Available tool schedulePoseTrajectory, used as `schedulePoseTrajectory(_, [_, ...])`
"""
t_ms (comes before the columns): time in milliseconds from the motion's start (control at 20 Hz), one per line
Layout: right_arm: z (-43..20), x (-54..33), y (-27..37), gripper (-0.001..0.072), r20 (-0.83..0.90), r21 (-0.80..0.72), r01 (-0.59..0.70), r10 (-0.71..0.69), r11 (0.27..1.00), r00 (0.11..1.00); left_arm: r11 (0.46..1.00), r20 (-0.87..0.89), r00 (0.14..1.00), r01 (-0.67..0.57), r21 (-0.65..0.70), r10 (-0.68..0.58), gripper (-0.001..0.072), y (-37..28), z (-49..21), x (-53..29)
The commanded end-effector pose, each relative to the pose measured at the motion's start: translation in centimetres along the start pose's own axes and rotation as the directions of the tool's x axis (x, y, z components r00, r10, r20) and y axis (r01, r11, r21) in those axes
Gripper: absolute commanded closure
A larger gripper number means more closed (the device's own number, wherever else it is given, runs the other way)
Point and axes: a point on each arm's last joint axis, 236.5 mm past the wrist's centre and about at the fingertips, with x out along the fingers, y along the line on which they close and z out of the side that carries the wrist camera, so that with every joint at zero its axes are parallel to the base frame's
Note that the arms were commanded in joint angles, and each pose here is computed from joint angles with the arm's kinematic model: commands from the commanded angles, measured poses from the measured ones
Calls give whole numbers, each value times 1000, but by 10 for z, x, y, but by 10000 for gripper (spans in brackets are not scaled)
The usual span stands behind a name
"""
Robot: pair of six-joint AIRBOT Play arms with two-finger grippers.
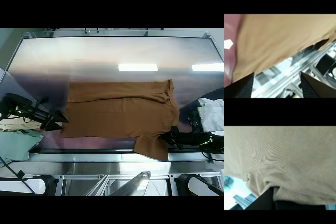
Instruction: Fold the shirts.
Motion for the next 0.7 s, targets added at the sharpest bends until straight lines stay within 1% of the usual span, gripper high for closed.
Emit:
schedulePoseTrajectory(0, [0, 0, 2, 692, 0, 0, -8, 8, 1000, 1000, 996, 179, 981, -84, 22, 79, 101, 3, 15, -44])
schedulePoseTrajectory(100, [0, 0, 2, 693, 0, 0, -8, 8, 1000, 1000, 990, 193, 971, -140, -6, 139, 101, 18, 6, -48])
schedulePoseTrajectory(200, [0, 0, 2, 692, 0, 0, -8, 8, 1000, 1000, 985, 151, 974, -167, -33, 170, 102, 34, -6, -38])
schedulePoseTrajectory(400, [0, 0, 2, 693, 1, -3, -8, 8, 1000, 1000, 983, 80, 983, -157, -98, 165, 102, 56, -22, 2])
schedulePoseTrajectory(500, [0, 0, 2, 693, 0, -4, -8, 8, 1000, 1000, 982, 14, 986, -161, -96, 163, 101, 58, -30, 26])
schedulePoseTrajectory(650, [-2, 0, 3, 692, -6, -4, -12, 12, 1000, 1000, 981, -91, 980, -184, -55, 179, 102, 55, -41, 59])
